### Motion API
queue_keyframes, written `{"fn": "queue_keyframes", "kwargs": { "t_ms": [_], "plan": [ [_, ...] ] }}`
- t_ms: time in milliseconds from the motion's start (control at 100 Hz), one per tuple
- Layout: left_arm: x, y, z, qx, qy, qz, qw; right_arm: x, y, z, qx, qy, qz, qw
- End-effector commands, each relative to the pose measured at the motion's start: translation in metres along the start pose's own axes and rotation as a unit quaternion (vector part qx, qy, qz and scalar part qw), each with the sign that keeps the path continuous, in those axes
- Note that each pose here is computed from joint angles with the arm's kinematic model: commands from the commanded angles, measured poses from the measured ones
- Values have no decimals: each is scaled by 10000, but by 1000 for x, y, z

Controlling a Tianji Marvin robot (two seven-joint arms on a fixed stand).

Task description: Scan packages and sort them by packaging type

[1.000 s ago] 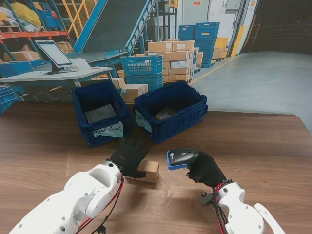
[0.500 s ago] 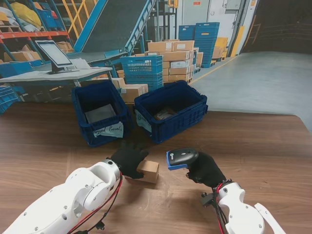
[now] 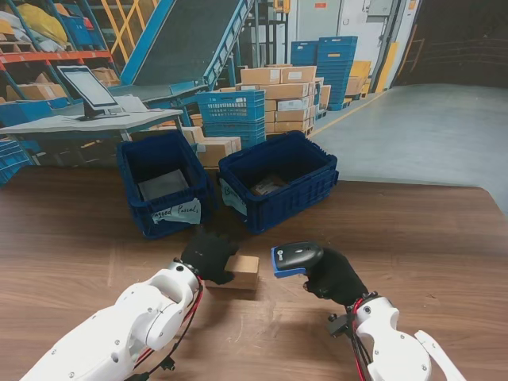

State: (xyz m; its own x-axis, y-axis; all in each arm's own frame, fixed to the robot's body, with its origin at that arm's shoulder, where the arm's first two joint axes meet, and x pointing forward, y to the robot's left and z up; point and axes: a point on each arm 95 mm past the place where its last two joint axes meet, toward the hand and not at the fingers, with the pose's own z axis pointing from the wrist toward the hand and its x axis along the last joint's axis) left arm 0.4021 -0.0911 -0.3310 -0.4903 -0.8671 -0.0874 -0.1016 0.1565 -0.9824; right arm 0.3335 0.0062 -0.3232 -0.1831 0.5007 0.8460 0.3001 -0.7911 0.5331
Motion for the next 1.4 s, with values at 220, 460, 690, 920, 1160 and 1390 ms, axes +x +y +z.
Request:
{"fn": "queue_keyframes", "kwargs": {
  "t_ms": [220,460,690,920,1160,1390],
  "plan": [
    [2,-4,8,-134,-73,-71,9999,2,-1,-2,71,4,29,10000],
    [-1,-11,18,64,-438,110,9990,1,-1,-2,71,-8,30,10000],
    [3,-4,26,565,-900,354,9937,0,-1,-2,83,-19,40,10000],
    [9,11,28,827,-956,522,9906,-1,-1,-2,81,-27,45,10000],
    [12,20,19,554,-765,454,9945,-2,-1,-3,89,-35,45,9999],
    [16,20,5,49,-617,675,9958,-1,-1,-2,67,-13,42,10000]
  ]
}}
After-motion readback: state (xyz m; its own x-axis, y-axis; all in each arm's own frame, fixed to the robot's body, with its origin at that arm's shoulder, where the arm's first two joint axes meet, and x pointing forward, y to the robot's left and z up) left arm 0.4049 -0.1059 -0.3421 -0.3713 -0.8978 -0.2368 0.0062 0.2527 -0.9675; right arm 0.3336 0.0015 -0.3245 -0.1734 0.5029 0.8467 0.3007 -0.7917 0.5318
